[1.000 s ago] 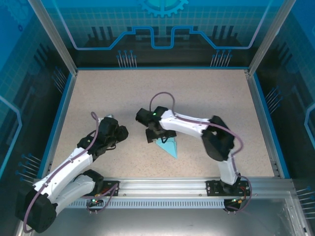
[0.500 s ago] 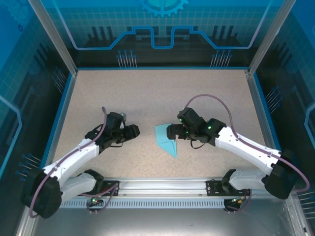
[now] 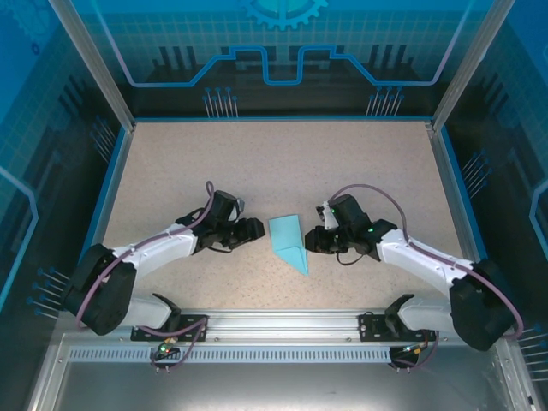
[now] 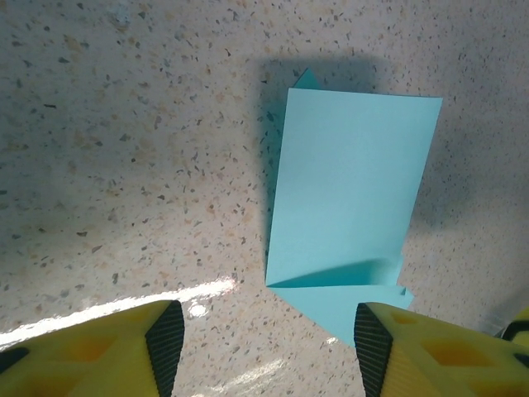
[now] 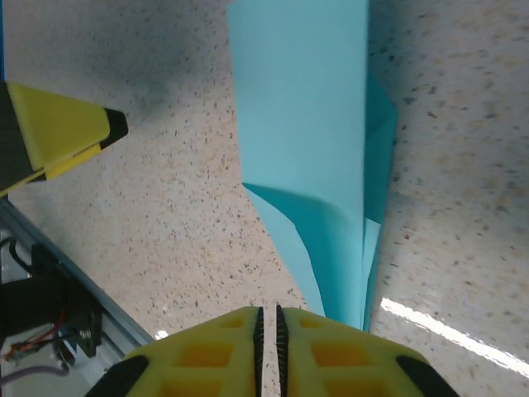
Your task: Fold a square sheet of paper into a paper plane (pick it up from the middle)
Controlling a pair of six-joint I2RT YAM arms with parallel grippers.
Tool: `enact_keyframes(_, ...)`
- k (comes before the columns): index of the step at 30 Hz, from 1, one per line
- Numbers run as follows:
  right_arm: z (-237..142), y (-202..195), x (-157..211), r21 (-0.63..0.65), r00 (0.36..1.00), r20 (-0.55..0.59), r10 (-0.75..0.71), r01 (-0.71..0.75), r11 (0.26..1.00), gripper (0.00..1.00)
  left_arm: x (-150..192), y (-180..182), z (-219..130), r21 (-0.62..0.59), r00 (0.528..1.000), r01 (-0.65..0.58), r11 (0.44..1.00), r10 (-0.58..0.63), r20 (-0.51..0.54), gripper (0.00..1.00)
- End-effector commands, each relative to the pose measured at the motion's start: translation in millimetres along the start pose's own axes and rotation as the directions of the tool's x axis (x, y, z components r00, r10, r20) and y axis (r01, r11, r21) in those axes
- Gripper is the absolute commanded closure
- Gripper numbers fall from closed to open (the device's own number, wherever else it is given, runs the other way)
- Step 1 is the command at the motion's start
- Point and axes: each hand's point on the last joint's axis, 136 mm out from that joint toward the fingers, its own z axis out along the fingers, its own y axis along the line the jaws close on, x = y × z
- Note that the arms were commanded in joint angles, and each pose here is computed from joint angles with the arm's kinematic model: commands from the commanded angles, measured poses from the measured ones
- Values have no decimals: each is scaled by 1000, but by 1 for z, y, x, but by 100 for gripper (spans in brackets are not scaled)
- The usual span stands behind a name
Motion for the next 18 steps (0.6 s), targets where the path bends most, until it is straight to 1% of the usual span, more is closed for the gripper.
enact_keyframes(1,12,10,4,-97,998,-61,0,-6,995,95,0,-12,6,33,1000,15,999,-15,-22,41)
enact_keyframes(4,21,6,4,-83,996,-90,16,-23,996,100,1,-12,13,28,999,16,999,-15,-47,42)
enact_keyframes(5,23,4,4,-71,995,-96,22,-29,997,100,1,-13,14,29,998,17,999,-16,-54,42)
enact_keyframes(8,32,4,5,-88,992,-120,27,-37,995,100,1,-15,18,36,998,26,999,-23,-65,43)
enact_keyframes(12,42,-4,4,-67,989,-138,46,-55,996,100,2,-16,22,37,997,27,999,-24,-77,43)
enact_keyframes(18,51,-21,-3,-53,987,-130,94,-102,993,100,3,-19,25,44,995,19,999,-15,-94,43)
